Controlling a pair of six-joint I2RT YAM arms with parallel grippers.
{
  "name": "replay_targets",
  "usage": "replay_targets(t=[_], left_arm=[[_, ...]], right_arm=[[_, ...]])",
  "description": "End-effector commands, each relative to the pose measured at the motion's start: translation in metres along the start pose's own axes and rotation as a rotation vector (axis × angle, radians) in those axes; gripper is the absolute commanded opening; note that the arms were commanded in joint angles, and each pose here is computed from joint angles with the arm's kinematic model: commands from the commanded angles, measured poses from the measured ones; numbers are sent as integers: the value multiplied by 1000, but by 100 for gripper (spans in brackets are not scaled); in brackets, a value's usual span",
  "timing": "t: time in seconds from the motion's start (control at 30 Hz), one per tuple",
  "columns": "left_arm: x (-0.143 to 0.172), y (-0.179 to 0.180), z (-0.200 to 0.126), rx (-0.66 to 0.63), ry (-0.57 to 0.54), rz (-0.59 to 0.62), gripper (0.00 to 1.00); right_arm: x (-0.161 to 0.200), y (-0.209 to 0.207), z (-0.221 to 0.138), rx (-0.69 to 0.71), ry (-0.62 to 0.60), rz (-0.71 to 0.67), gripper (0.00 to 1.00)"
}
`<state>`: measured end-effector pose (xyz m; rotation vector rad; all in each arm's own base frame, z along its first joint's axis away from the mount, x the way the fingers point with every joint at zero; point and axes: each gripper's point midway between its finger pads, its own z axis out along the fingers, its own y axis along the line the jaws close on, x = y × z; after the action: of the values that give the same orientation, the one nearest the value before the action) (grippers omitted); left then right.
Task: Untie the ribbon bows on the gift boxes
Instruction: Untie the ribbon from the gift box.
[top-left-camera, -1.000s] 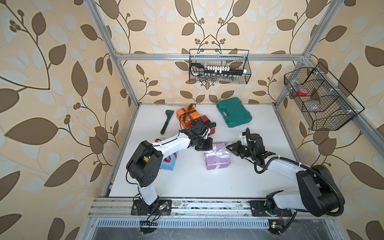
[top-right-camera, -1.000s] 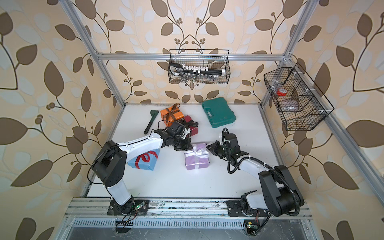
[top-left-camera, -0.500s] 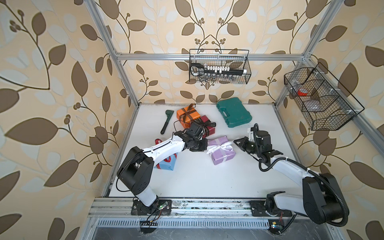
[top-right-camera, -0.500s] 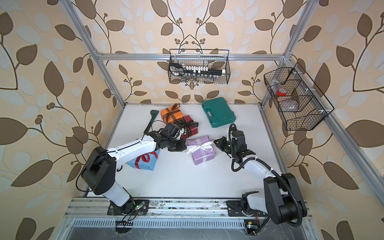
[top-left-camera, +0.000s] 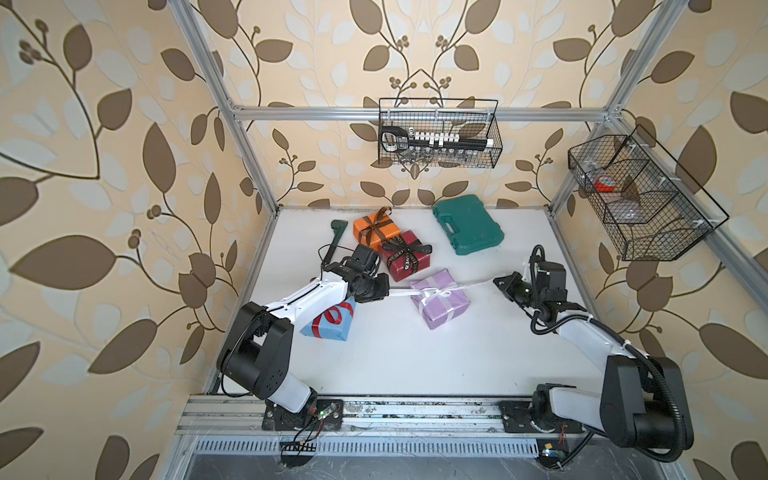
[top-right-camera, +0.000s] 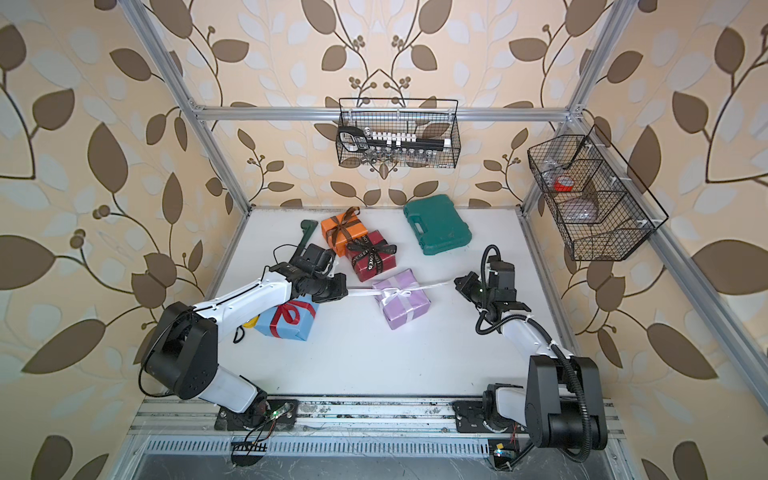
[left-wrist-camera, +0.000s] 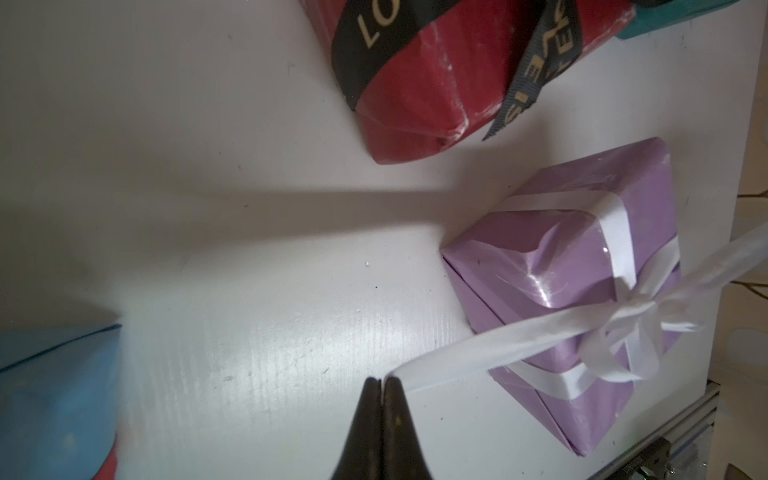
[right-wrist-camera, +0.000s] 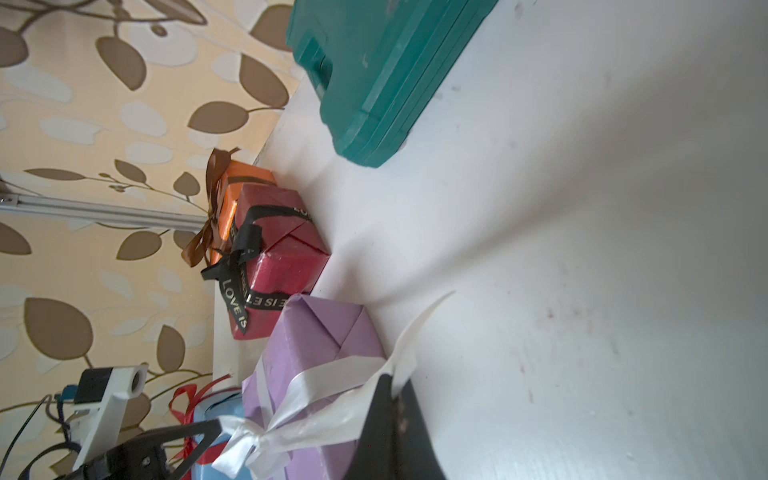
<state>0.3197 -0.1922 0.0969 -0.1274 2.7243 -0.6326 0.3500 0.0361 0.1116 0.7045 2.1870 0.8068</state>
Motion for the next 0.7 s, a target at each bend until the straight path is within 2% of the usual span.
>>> replay_targets(t=[0.0,0.1,0.23,0.53,0.67], left_arm=[[-1,20,-14,-56,-27,-3,0],[-5,46,-18,-130,-63,-54,0],[-12,56,-34,-123,-128,-102,0],[-25,83,-52,-229,-206,-132,0],[-30,98,-61,-258,-238,-184,0]], right_arm=[[-17,-5,-13,19,-34,-21,0],[-28,-15,-20,33,-65,-1,0],[-34,-19,-22,52,-79,-2,0],[-54,-33,-32,122,-142,25,0],[-65,-40,-37,152,-177,37,0]])
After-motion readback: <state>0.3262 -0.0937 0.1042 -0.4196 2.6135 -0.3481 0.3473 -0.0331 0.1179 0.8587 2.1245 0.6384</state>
